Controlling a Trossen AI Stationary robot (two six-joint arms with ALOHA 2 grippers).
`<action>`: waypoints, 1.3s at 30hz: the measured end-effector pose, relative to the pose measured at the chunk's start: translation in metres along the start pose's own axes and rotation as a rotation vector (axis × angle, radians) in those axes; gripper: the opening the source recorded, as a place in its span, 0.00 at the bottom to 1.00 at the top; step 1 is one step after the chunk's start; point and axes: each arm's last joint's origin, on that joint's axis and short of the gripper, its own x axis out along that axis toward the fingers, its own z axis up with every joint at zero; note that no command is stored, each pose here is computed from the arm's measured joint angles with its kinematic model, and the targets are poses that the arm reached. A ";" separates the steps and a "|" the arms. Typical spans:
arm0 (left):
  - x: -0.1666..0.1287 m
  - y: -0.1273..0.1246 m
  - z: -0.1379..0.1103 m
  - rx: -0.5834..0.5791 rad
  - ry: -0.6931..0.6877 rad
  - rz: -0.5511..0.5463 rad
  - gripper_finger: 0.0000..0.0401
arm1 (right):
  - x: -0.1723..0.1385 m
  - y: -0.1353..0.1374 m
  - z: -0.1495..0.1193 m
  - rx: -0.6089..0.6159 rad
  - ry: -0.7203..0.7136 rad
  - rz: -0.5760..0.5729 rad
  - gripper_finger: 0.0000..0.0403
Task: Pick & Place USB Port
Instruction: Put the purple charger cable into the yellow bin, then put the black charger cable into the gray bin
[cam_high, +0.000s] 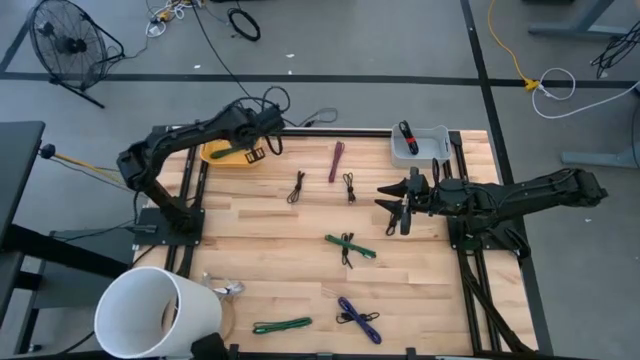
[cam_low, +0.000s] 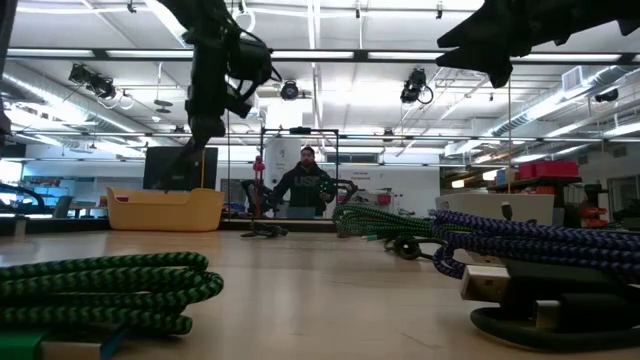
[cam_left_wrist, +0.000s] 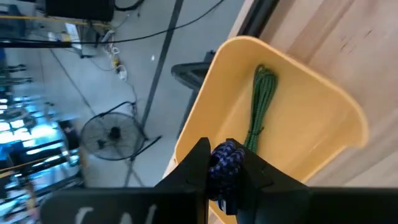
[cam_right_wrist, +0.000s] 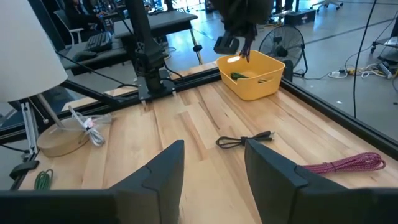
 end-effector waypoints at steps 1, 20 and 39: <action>0.003 -0.003 0.001 0.006 0.009 -0.003 0.09 | 0.000 0.000 0.000 0.000 0.000 0.000 0.42; 0.052 -0.041 0.018 0.132 0.212 0.055 0.09 | 0.000 0.000 -0.001 0.002 0.005 0.006 0.42; 0.048 -0.050 0.019 0.106 0.195 -0.010 0.47 | 0.000 0.001 -0.001 -0.001 0.010 0.026 0.42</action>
